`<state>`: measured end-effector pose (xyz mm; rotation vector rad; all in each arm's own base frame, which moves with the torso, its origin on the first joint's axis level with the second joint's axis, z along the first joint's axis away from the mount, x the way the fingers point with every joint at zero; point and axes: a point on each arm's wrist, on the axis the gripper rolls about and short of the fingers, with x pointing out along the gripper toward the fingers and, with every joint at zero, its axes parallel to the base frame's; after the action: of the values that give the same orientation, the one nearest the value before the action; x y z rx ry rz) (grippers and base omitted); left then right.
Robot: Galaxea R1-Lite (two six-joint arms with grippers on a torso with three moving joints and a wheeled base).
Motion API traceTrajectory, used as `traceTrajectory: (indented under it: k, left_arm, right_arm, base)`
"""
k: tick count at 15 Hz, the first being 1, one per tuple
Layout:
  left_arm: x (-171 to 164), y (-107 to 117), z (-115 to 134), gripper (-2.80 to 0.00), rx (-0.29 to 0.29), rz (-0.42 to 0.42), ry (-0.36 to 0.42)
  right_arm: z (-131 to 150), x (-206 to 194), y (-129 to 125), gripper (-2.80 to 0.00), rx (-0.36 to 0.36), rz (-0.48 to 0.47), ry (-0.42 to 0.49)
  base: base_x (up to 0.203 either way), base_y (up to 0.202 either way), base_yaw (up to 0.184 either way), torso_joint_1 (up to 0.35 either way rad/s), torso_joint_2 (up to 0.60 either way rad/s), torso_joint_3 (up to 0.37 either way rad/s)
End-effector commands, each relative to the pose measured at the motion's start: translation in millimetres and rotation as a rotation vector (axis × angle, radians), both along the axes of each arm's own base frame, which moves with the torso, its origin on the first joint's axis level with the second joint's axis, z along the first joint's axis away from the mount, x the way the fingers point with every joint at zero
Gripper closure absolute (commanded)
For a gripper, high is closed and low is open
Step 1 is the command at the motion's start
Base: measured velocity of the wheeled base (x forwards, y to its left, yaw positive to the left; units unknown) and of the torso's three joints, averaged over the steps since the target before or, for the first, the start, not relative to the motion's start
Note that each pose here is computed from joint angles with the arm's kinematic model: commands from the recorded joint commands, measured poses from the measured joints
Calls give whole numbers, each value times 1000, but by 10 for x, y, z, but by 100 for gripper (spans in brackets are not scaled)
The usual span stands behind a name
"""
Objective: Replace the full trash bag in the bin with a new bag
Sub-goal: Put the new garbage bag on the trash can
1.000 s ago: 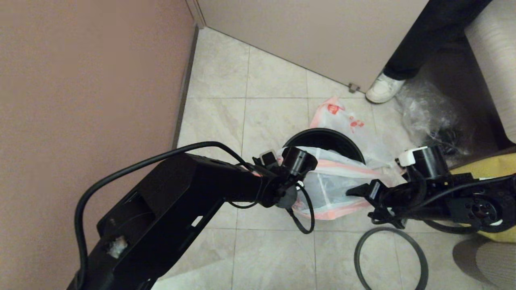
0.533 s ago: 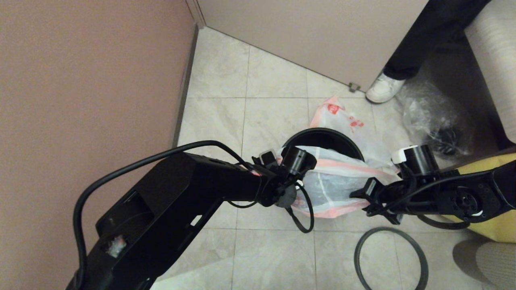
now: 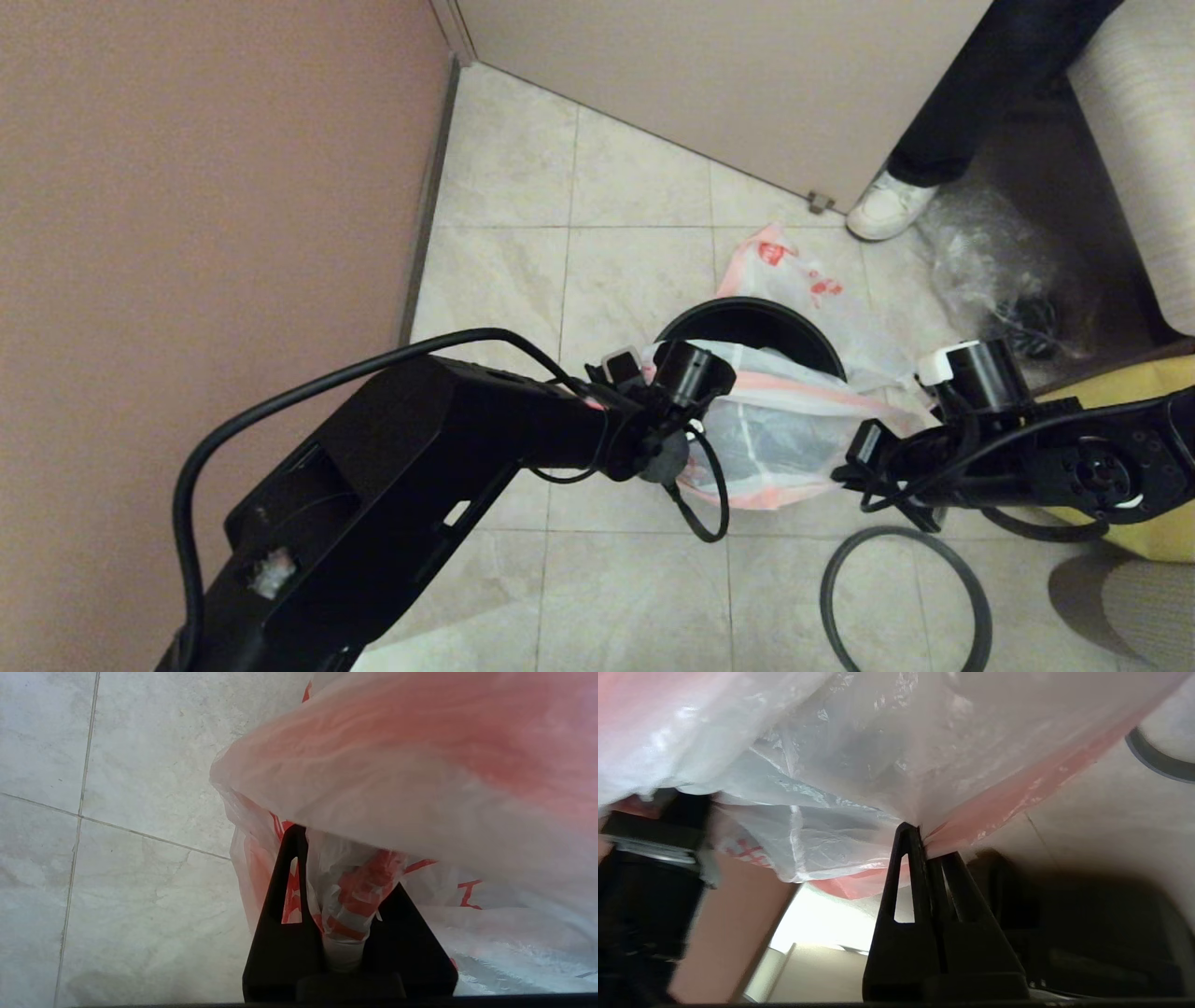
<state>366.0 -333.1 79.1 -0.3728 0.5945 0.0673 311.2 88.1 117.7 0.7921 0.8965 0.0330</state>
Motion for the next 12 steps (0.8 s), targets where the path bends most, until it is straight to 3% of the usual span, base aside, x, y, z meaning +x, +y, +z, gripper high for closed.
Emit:
traceTrajectory:
  k: [1, 3, 7, 12]
  left_arm:
    - [6, -1, -22, 0, 0, 6, 2]
    - [-7, 2, 5, 0, -3, 6, -1]
    - [37, 43, 26, 0, -7, 18, -6]
    - [0, 42, 7, 0, 2, 12, 5]
  right_arm:
    - [-146, 5, 9, 0, -25, 11, 68]
    - [-400, 109, -6, 0, -62, 13, 148]
    - [-591, 510, -171, 0, -68, -50, 161]
    - [-474, 777, -455, 0, -69, -121, 132]
  base:
    - [0, 0, 0, 0, 0, 0]
    - [0, 0, 0, 0, 0, 0]
    - [0, 0, 0, 0, 0, 0]
    - [0, 0, 0, 0, 0, 0]
